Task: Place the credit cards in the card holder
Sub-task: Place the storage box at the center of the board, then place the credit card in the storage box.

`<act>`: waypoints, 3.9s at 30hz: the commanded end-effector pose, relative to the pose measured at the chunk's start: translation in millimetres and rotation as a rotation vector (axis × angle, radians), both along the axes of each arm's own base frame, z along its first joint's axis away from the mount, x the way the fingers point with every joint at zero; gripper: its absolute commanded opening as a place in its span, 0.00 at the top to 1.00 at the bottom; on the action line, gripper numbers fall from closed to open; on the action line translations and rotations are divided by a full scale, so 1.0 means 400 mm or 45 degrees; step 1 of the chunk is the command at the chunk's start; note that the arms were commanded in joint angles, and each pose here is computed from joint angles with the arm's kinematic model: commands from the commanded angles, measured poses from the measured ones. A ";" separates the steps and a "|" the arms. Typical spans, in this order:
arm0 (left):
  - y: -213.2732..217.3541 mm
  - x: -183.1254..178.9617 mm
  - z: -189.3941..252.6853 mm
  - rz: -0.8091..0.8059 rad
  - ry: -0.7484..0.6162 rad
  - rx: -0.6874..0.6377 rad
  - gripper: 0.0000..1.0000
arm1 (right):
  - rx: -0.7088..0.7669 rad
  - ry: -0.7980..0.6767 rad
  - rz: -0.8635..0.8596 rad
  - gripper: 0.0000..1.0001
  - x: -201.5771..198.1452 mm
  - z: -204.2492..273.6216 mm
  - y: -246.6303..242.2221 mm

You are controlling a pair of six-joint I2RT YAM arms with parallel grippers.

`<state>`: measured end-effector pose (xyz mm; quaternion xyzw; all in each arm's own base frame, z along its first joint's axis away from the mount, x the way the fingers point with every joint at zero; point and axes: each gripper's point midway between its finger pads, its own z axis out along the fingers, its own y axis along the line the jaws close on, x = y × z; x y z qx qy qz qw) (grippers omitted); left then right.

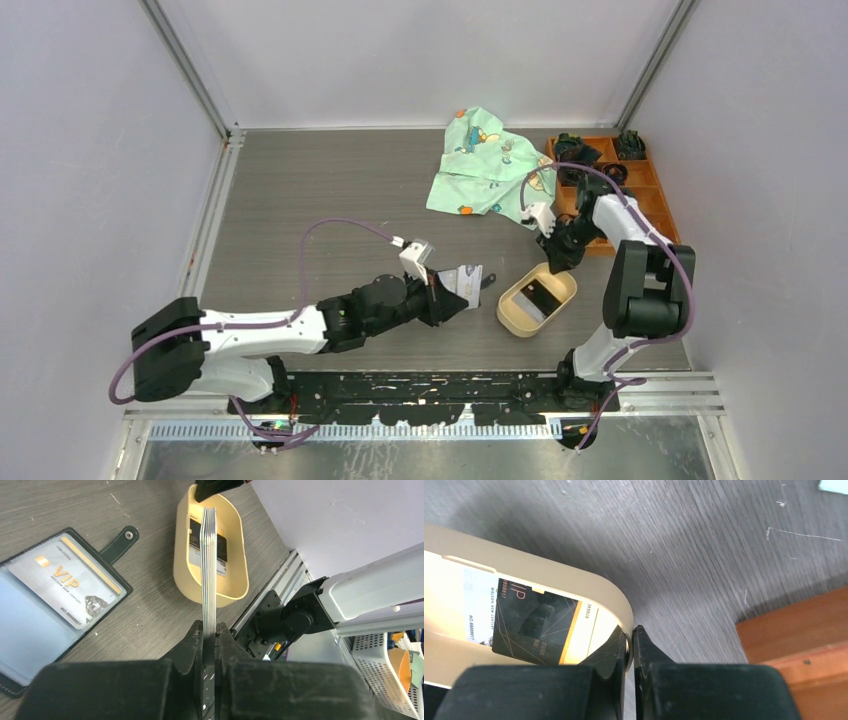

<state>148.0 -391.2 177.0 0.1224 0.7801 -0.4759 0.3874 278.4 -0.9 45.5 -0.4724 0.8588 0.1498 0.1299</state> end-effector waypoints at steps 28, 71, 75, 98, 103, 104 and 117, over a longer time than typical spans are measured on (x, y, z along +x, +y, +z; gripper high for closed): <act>0.279 0.243 0.190 0.232 -0.021 -0.210 1.00 | 0.010 -0.214 -0.699 0.95 0.432 0.077 0.530; 0.207 0.492 0.032 -0.202 0.105 -0.505 1.00 | 1.265 0.374 -0.164 0.58 0.284 0.340 0.775; 0.220 0.479 0.066 -0.269 0.092 -0.619 1.00 | 1.319 0.399 -0.112 0.70 0.264 0.377 0.781; 0.222 0.431 0.150 -0.422 0.105 -0.685 0.82 | 1.351 0.485 -0.006 0.99 0.176 0.450 0.823; 0.226 0.412 0.146 -0.441 0.109 -0.673 0.73 | 1.378 0.476 -0.003 0.99 0.180 0.473 0.825; 0.227 0.409 0.145 -0.442 0.110 -0.672 0.73 | 1.383 0.474 0.000 0.99 0.178 0.477 0.826; 0.233 0.386 0.135 -0.451 0.129 -0.662 0.74 | 1.511 0.437 0.006 0.99 0.190 0.559 0.808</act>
